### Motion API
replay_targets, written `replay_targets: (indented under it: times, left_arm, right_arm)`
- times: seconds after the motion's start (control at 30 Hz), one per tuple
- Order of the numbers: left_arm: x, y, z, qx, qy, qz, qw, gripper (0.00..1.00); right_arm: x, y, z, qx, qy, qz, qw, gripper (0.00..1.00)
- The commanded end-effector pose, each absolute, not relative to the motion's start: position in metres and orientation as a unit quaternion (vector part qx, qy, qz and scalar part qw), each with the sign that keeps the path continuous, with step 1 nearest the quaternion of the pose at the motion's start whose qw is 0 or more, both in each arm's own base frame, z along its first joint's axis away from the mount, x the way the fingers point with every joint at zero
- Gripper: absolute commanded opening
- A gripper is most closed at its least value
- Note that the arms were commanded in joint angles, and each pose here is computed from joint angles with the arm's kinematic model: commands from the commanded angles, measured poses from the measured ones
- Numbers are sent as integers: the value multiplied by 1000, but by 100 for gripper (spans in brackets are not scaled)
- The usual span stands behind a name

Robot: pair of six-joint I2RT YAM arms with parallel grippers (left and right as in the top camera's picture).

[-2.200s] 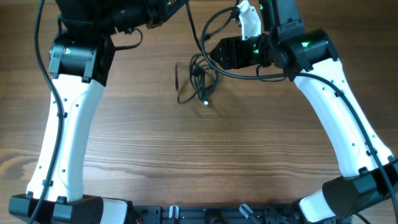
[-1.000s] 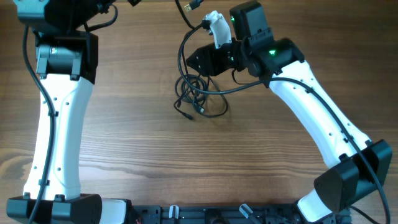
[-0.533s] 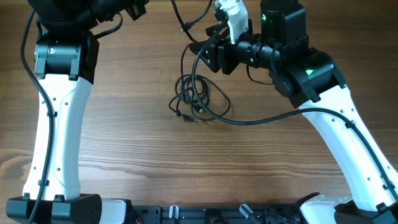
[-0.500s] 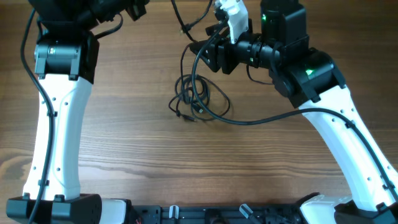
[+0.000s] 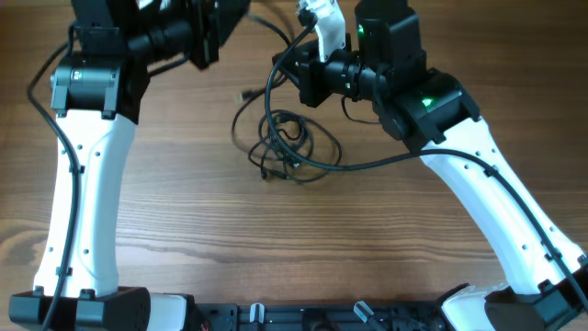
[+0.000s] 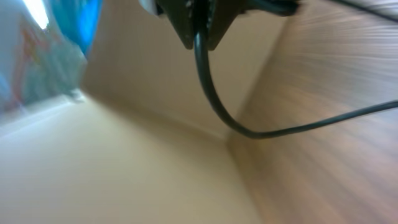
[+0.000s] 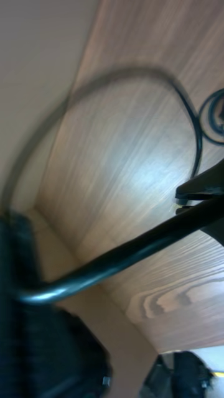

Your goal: Untangle cables

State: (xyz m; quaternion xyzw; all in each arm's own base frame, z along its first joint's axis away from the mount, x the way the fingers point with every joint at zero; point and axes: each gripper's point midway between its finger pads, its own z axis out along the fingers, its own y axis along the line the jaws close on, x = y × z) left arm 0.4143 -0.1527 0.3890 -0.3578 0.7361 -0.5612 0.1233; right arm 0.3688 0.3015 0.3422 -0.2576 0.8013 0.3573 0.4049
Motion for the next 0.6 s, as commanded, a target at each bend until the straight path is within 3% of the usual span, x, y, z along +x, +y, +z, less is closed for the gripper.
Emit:
replay_targets:
  times: [0.0,0.03,0.07,0.1,0.23,0.4,0.57]
  left_arm:
    - [420,-126,365,-385,765,-477,198,40]
    - [422,-113,353,-394,778,-437,222,73]
    - [422,-107,347,-395,786,-415,233,89]
    - [420,-101,340,-397,795,-391,240,97]
    - [413,-86,313,-364,841,-313,250,100]
    - [406,-92,275,-276,899,-264,215,100]
    - [406,-113,251,-220,922,-259,186,96]
  right_arm:
    - [374,290,327,-213,834,332,385,4]
    - [373,283,317,-203,850,312,373,4]
    - [372,279,314,-198,856,304,368,4]
    - [372,275,313,-192,862,295,365,4]
    - [377,253,341,-163,871,247,391,4]
    - [380,232,432,-130,832,257,475,4]
    - [400,223,436,4,833,284,474,4]
